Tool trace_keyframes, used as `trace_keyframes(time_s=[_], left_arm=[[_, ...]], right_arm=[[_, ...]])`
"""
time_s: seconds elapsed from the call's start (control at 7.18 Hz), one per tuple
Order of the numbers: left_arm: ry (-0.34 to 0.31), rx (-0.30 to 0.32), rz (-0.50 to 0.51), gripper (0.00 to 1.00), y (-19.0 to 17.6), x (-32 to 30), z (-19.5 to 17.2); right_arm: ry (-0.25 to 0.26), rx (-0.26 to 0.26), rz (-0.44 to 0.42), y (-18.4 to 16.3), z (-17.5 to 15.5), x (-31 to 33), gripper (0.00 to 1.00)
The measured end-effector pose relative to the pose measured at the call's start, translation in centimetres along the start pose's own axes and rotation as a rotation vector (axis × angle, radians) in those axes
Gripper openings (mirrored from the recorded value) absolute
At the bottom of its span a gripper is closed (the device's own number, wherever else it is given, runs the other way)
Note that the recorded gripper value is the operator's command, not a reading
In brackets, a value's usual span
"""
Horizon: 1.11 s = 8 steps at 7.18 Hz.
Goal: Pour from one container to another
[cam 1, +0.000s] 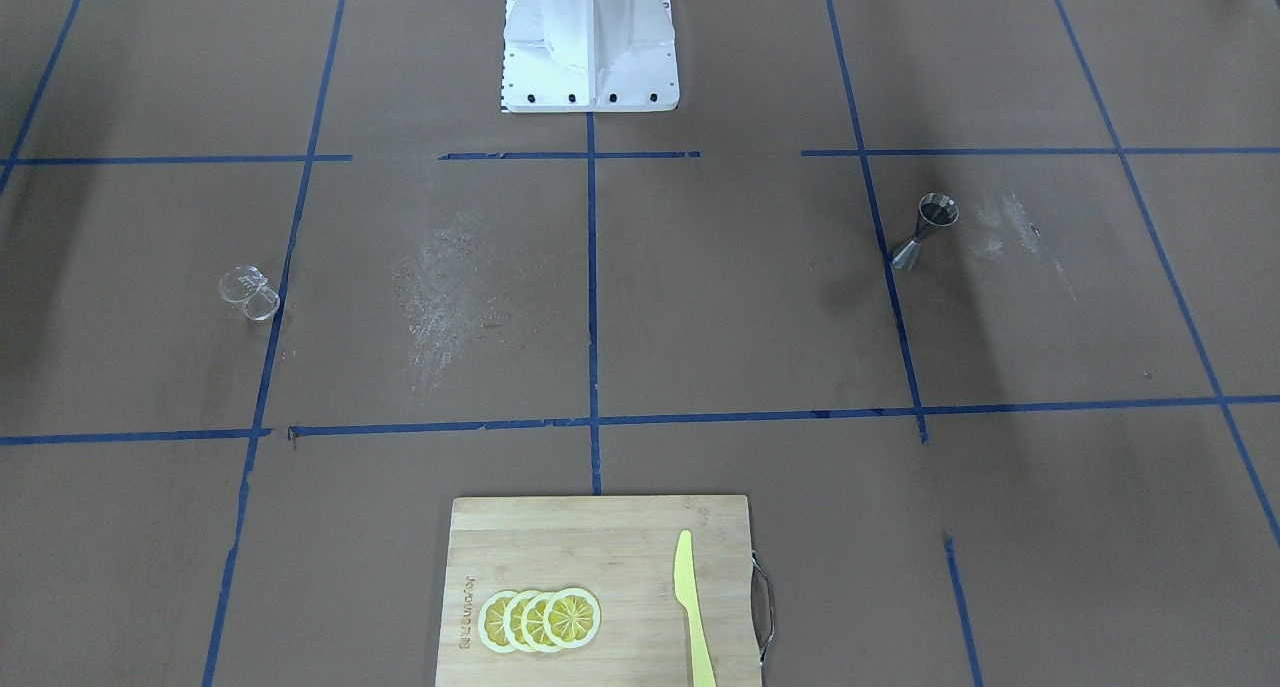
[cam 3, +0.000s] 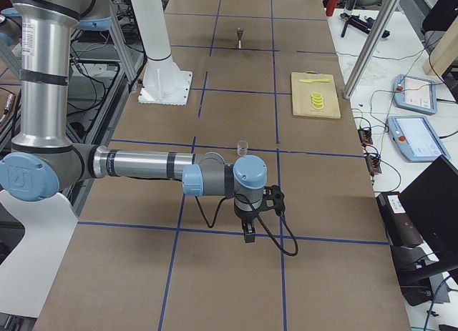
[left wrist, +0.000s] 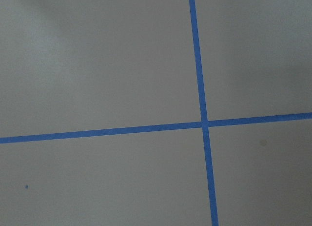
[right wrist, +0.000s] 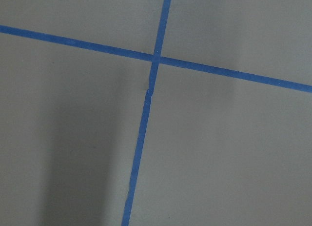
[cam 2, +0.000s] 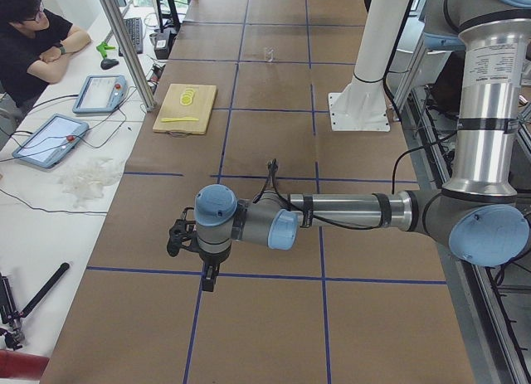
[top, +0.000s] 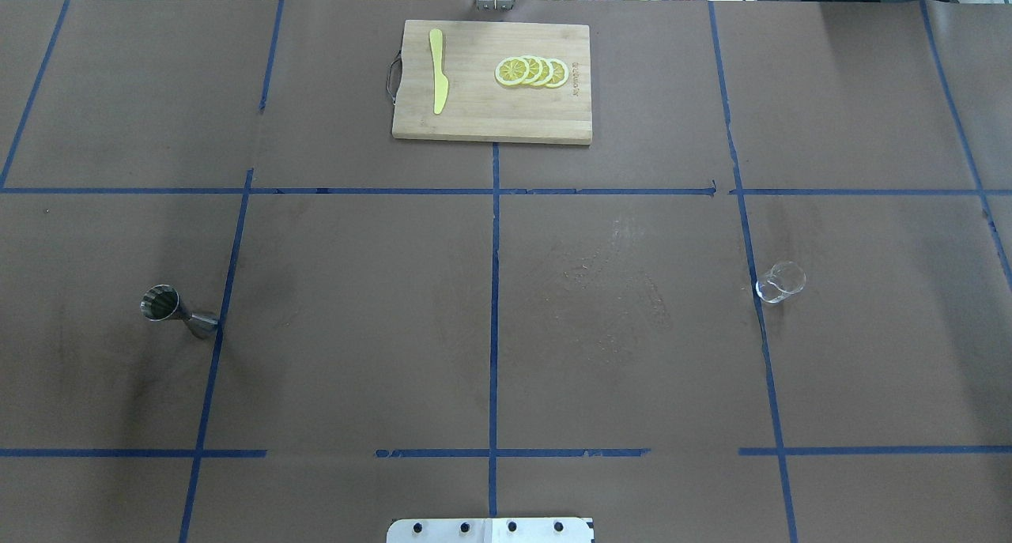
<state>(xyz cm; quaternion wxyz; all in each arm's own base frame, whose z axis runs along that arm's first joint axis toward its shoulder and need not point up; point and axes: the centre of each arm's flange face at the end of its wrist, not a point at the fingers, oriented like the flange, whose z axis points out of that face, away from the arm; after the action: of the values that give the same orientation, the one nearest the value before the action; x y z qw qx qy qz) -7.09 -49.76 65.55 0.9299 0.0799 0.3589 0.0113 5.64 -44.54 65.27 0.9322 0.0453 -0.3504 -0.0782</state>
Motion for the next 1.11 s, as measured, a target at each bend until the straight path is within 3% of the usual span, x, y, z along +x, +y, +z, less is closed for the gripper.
trace_keyframes(time_s=[0.84,1.11], left_arm=[[0.003,-0.001,0.014,1.0,0.76,0.11,0.51],[0.055,-0.024,-0.003,1.0,0.98,0.61,0.7]], right_arm=[[-0.015,-0.013,-0.004,0.56,0.66,0.13,1.0],[-0.018,-0.015,0.006,0.63,0.7,0.12,1.0]])
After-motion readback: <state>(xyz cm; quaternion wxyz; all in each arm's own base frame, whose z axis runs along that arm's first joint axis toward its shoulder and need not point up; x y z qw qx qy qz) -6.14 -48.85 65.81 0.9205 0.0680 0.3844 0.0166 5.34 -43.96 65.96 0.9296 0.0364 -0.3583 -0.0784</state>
